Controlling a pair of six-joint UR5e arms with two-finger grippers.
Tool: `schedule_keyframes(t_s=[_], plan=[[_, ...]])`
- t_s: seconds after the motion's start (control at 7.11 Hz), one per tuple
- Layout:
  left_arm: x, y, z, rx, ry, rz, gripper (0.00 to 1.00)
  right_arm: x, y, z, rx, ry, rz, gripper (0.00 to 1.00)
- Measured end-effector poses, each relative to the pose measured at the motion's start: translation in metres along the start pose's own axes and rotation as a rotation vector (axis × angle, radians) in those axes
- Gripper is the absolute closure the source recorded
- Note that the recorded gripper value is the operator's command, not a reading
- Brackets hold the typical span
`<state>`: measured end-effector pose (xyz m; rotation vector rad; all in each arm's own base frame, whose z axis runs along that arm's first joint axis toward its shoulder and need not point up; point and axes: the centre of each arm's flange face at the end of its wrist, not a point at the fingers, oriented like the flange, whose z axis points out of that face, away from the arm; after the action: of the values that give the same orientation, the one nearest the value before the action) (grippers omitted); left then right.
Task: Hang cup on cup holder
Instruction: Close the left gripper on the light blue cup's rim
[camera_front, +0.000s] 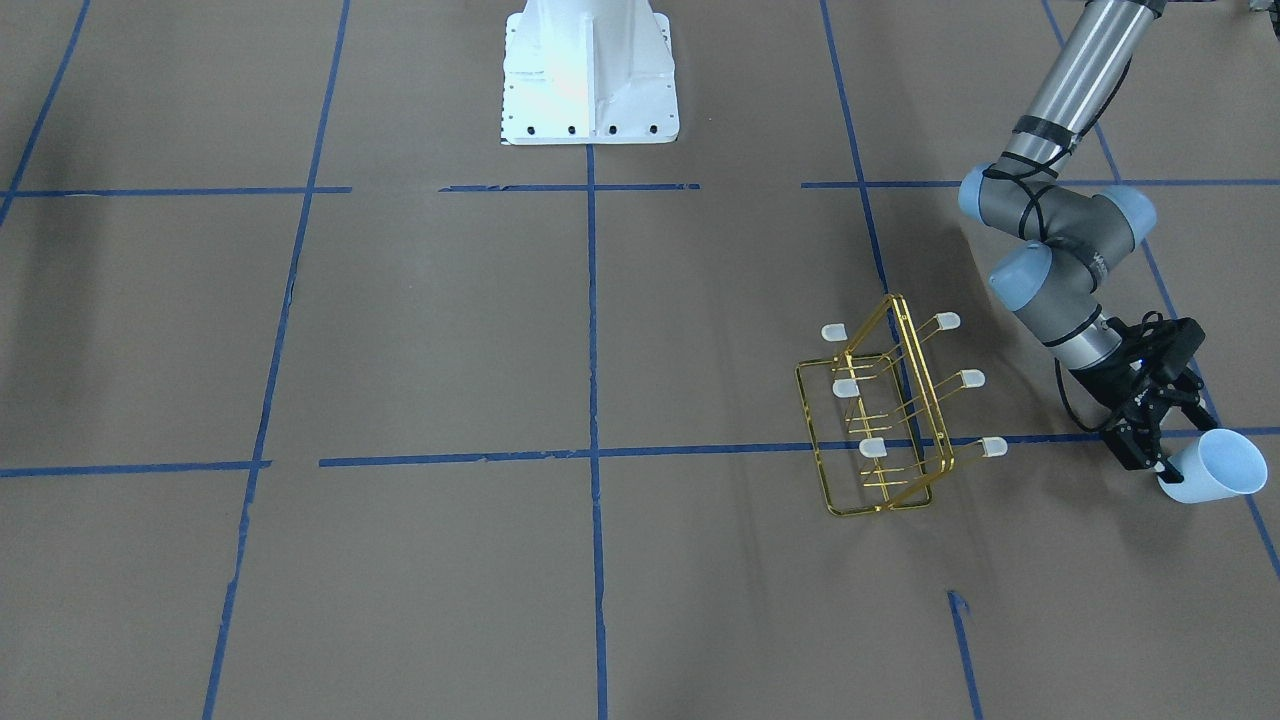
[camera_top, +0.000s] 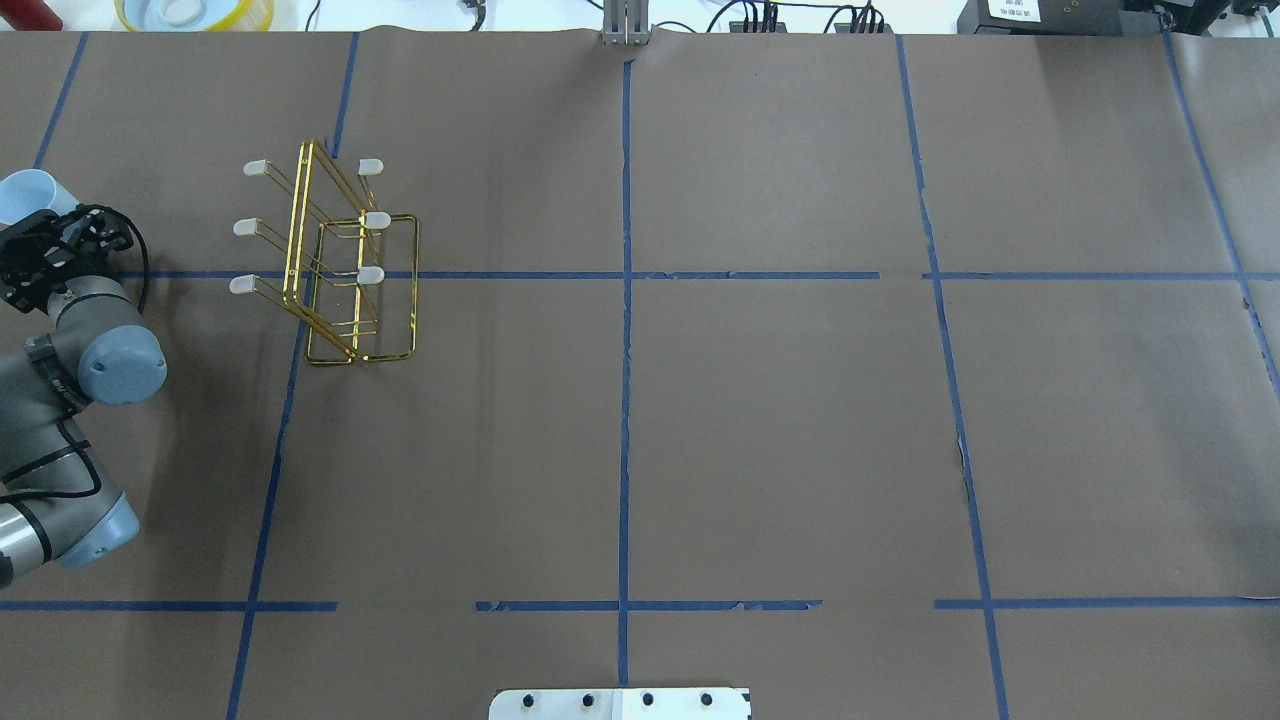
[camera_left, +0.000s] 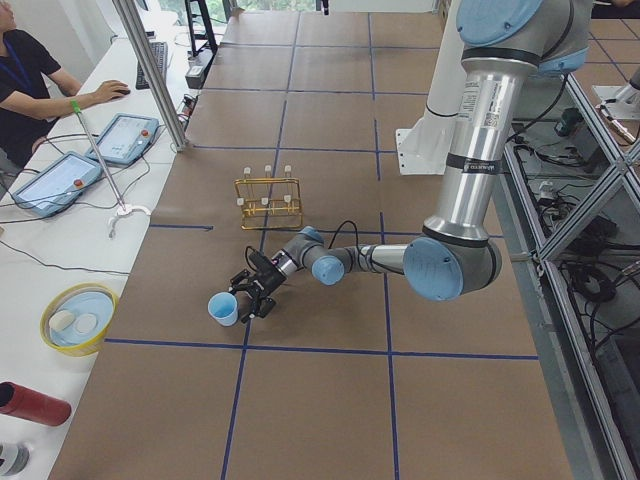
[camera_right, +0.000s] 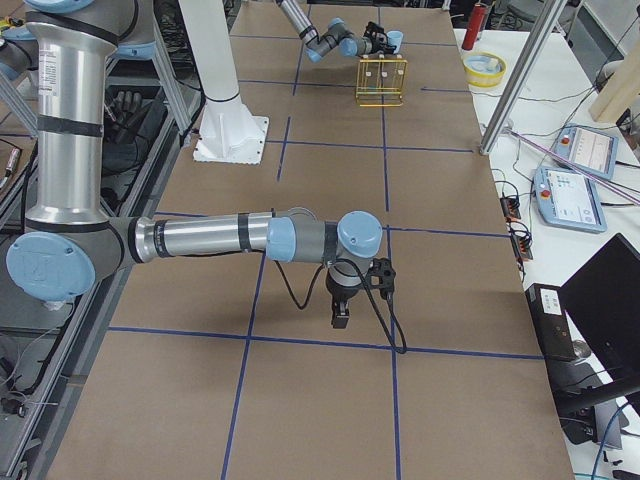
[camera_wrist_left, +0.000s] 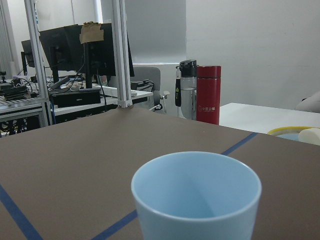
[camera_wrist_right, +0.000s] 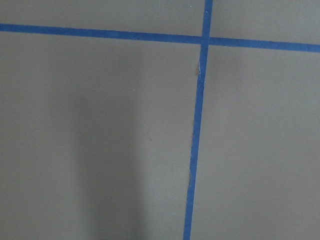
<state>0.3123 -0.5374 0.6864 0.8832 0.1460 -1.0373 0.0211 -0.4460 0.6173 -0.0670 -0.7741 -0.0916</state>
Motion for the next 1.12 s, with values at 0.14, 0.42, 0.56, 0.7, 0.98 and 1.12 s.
schedule_keyframes(t_s=[0.14, 0.42, 0.56, 0.7, 0.98, 1.12], plan=[[-0.003, 0.000, 0.005, 0.002, 0.000, 0.003, 0.00, 0.000, 0.000, 0.000, 0.000, 0.000, 0.000, 0.00], [-0.001, -0.008, 0.011, 0.004, 0.007, 0.008, 0.00, 0.000, 0.000, 0.000, 0.000, 0.000, 0.000, 0.00], [0.004, -0.013, 0.013, 0.001, 0.010, 0.008, 0.00, 0.000, 0.000, 0.000, 0.000, 0.000, 0.000, 0.00], [0.005, -0.015, 0.017, 0.000, 0.008, 0.009, 0.00, 0.000, 0.000, 0.000, 0.000, 0.000, 0.000, 0.00], [0.001, -0.011, 0.024, 0.000, 0.002, 0.014, 0.00, 0.000, 0.000, 0.000, 0.000, 0.000, 0.000, 0.00], [-0.001, -0.009, 0.027, 0.001, -0.003, 0.021, 0.00, 0.000, 0.000, 0.000, 0.000, 0.000, 0.000, 0.00]])
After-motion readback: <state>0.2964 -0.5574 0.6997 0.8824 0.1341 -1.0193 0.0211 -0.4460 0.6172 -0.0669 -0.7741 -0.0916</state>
